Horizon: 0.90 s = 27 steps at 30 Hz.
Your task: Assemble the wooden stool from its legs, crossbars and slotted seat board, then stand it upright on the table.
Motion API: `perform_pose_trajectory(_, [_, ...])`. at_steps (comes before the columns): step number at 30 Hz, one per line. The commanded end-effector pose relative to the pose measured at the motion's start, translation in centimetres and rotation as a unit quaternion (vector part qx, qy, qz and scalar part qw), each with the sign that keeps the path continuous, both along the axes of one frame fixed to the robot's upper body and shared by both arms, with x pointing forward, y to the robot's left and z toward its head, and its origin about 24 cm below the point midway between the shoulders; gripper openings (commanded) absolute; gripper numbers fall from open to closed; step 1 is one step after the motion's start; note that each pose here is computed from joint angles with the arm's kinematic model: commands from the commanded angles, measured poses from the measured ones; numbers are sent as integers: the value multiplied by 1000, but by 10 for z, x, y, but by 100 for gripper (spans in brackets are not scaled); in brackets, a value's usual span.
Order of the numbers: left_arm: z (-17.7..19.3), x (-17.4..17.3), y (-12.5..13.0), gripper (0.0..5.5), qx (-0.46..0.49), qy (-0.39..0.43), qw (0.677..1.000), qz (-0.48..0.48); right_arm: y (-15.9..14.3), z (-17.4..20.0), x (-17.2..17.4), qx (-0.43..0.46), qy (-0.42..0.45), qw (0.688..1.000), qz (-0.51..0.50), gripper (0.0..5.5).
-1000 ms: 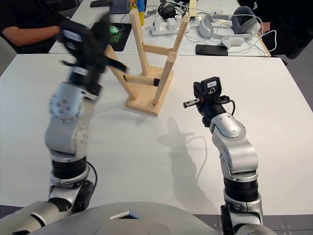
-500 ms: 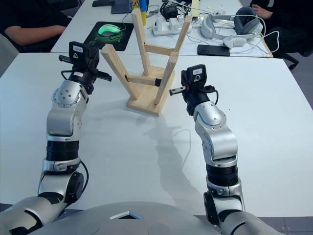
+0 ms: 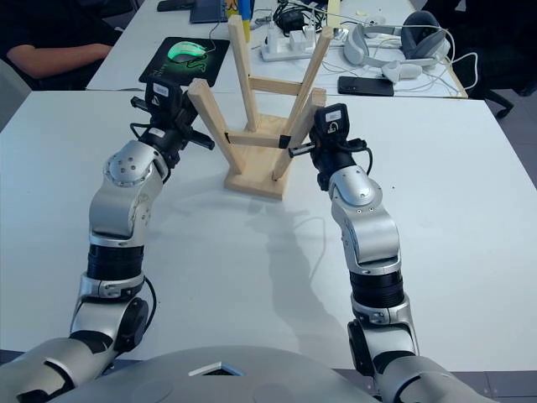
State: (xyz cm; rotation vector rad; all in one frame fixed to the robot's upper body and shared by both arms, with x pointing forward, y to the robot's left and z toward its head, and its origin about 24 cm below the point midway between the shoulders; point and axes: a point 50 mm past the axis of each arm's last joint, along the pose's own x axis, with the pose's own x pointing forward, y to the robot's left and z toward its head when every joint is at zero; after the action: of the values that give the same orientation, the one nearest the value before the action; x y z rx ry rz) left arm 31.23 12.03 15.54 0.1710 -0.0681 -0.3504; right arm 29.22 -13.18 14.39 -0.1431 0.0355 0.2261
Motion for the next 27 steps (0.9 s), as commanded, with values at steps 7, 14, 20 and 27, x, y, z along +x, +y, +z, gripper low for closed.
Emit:
perform_pose_trajectory(7, [-10,-22,-16,2,-26,20,999,1,-8,0,-16,-17,5,1000,22,0])
perform_pose_trajectory(14, [-13,-22,8,2,-18,14,998,58,-27,-5,-17,-36,8,999,-30,0])
perform_pose_trajectory(20, [1,-23,40,2,-11,-43,987,157,-47,4,-16,-36,-18,993,-111,0])
perform_pose_trajectory(27, [19,-34,55,2,-21,-109,967,230,-62,27,-23,6,-79,977,-198,0])
